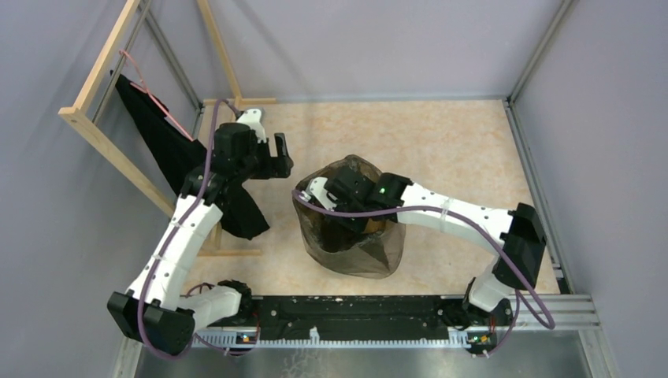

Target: Put the trash bags into the trash bin

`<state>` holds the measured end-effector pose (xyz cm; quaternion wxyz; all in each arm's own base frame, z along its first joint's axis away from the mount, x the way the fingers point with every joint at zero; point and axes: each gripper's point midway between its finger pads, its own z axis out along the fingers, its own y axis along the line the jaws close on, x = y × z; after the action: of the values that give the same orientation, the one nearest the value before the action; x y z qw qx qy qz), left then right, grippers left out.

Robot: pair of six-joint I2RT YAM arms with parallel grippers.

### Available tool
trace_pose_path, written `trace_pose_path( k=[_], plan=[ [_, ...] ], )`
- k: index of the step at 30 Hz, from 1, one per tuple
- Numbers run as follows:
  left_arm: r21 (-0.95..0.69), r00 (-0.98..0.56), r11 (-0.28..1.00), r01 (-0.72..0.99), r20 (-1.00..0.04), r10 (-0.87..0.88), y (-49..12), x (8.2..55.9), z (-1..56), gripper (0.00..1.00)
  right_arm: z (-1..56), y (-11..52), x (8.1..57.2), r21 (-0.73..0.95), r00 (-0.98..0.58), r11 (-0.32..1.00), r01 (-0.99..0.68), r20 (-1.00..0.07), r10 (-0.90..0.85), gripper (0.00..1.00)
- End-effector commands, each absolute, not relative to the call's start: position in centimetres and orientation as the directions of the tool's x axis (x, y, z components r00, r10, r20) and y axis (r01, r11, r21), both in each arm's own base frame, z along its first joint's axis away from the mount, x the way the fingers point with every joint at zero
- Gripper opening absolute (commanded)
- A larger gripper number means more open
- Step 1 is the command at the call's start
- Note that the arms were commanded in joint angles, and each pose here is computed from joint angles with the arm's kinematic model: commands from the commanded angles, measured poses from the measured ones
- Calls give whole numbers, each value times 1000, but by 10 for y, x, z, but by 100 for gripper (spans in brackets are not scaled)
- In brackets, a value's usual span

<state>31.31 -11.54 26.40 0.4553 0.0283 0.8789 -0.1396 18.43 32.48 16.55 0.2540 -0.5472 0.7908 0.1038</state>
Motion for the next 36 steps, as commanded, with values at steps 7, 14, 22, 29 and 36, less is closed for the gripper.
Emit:
trace_pose_path(
  k=[7,14,22,29,36],
  plan=[
    [-164,-441,982,98,-892,-105,-88,310,302,94,119,332,194,-25,-283,328,-944,-446,-849,9],
    [-157,-380,985,64,-917,-122,-77,302,318,94,85,330,204,-3,-318,346,-938,-389,-865,11],
    [-156,-369,986,57,-921,-124,-73,297,321,95,57,328,208,15,-337,354,-935,-348,-875,13],
    [-157,-371,986,57,-920,-125,-73,295,321,95,44,327,207,38,-348,356,-934,-332,-877,14],
    [-161,-362,985,56,-923,-130,-72,291,325,95,83,340,209,58,-381,391,-918,-398,-835,22]
  ],
)
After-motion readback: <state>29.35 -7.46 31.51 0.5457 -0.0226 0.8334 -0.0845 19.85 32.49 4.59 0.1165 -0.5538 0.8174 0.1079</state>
